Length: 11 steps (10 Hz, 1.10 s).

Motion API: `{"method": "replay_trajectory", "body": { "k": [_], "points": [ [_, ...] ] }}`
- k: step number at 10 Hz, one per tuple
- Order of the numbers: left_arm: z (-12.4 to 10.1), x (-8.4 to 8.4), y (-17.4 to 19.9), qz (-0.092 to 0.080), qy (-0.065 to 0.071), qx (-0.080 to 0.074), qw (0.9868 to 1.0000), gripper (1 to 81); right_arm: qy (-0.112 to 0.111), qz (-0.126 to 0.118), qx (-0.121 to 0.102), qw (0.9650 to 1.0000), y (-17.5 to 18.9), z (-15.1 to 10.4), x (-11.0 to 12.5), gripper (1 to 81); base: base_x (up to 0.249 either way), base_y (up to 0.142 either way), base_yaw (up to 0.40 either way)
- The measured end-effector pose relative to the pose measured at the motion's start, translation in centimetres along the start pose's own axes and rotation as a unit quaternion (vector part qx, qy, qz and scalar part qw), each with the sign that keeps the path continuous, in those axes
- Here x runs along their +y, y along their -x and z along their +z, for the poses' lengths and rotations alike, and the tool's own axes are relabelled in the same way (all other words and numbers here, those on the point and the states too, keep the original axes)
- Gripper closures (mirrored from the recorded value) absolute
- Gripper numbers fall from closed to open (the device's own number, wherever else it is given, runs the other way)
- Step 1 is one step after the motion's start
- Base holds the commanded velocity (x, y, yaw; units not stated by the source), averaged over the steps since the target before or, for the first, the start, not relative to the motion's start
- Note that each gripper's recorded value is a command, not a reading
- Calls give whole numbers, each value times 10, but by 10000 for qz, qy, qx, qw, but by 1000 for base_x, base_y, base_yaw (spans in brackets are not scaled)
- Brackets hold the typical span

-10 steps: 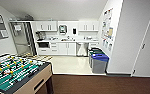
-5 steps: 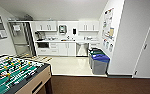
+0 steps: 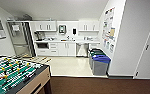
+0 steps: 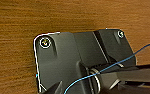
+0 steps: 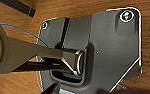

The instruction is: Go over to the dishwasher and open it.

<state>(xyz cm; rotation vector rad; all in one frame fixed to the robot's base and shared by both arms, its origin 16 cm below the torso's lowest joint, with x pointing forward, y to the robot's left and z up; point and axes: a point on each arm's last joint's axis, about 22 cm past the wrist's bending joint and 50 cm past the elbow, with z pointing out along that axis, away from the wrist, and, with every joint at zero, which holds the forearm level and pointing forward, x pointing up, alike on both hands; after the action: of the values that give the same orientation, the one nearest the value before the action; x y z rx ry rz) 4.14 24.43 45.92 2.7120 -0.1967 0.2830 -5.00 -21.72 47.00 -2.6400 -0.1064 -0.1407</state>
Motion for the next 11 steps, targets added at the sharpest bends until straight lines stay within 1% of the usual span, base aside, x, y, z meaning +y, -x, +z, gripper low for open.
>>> {"method": "replay_trajectory", "body": {
  "k": [11],
  "points": [
    [0,0,0,-1,-2,-4,10000,10,-17,-2,4,10000,-1,1,-2,10,89,0,0]
  ]
}}
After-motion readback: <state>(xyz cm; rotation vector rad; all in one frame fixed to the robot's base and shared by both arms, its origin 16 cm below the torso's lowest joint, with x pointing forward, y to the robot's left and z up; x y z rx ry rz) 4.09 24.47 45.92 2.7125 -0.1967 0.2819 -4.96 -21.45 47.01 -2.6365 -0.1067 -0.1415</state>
